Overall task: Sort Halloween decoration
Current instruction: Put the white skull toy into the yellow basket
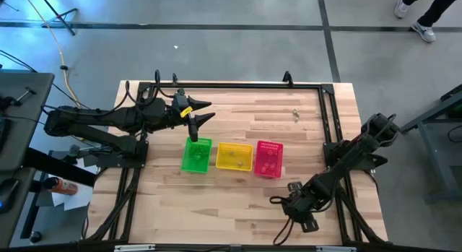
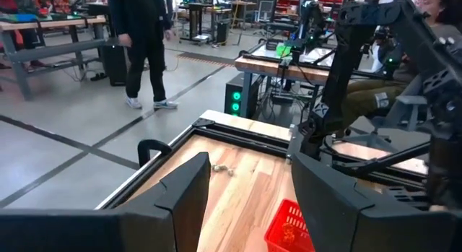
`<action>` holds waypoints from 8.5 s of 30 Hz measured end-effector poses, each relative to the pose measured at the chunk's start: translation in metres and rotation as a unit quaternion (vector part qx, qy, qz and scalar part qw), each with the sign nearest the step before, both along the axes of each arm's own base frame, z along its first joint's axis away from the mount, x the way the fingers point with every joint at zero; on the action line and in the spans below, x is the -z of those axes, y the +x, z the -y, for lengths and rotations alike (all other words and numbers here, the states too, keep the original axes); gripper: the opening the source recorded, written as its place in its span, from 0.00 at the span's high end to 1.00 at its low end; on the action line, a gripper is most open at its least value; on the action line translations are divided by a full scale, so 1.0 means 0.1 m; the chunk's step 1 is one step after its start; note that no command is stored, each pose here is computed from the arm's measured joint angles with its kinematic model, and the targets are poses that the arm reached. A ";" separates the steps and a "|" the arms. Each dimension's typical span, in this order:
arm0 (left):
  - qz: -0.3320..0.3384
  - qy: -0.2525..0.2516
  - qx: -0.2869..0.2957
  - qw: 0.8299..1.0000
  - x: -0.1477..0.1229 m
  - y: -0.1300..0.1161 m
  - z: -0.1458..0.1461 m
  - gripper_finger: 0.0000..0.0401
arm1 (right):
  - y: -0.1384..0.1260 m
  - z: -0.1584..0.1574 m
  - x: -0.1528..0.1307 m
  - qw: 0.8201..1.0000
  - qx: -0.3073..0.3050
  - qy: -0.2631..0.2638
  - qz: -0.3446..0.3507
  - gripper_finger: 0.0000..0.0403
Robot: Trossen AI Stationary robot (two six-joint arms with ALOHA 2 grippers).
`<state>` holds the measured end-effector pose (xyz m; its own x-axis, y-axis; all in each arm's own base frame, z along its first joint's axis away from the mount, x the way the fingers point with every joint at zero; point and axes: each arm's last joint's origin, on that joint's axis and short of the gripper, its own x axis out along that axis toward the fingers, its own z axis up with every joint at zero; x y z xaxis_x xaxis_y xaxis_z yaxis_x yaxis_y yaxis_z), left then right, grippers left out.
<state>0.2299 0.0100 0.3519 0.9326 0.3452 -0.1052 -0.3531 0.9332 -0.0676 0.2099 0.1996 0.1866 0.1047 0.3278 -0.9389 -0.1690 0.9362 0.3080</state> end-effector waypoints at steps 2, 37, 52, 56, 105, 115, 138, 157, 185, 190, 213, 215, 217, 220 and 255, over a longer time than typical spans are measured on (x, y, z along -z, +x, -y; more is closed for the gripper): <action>0.000 0.000 0.000 1.000 0.00 0.00 0.00 0.54 | -0.02 0.05 0.07 1.000 0.012 -0.015 -0.002 0.49; 0.000 -0.005 -0.002 1.000 0.00 0.00 0.00 0.54 | 0.01 -0.23 0.54 0.991 0.045 -0.128 -0.004 0.59; -0.008 0.016 0.000 1.000 0.00 0.00 0.00 0.54 | -0.01 -0.21 0.55 0.988 0.044 -0.145 -0.003 0.78; -0.004 0.019 0.000 1.000 -0.01 -0.01 0.00 0.54 | -0.01 -0.21 0.55 0.989 0.035 -0.145 -0.003 0.83; 0.083 0.041 -0.018 0.996 -0.37 -0.53 -0.08 0.54 | 0.39 0.93 -0.73 0.953 0.082 -0.101 0.275 0.91; 0.083 0.040 -0.018 0.996 -0.37 -0.53 -0.08 0.54 | 0.84 1.51 -1.08 0.864 0.144 -0.091 0.475 0.91; 0.087 0.037 -0.018 0.995 -0.37 -0.53 -0.08 0.54 | 1.54 1.83 -0.79 0.910 0.162 -0.107 0.366 0.91; 0.081 0.037 -0.018 0.996 -0.36 -0.53 -0.08 0.54 | 1.87 1.87 0.21 0.966 0.158 -0.110 0.174 0.77; 0.038 0.049 0.025 0.998 -0.28 -0.51 -0.06 0.54 | 0.78 2.00 -1.85 0.823 0.301 -0.186 0.444 0.66; 0.029 0.041 0.030 0.998 -0.24 -0.44 -0.06 0.54 | 0.64 2.01 -1.89 0.824 0.321 -0.185 0.428 0.66; -0.009 -0.062 -0.060 0.996 0.06 -0.04 -0.12 0.54 | -0.02 2.00 -1.47 0.887 0.220 -0.203 0.352 0.66; -0.014 -0.055 -0.063 0.996 0.07 -0.02 -0.14 0.54 | -0.12 2.01 -1.44 0.880 0.241 -0.190 0.362 0.66; -0.019 -0.061 -0.077 0.995 0.09 -0.02 -0.19 0.54 | -0.20 2.01 -1.40 0.872 0.268 -0.170 0.372 0.66; -0.041 -0.082 -0.106 0.990 0.09 -0.02 -0.35 0.54 | -0.27 2.01 -1.31 0.858 0.316 -0.135 0.382 0.66; -0.660 -0.263 -0.104 0.696 1.80 -0.37 -1.58 0.54 | 0.34 1.99 -0.71 0.787 0.468 0.001 0.402 0.66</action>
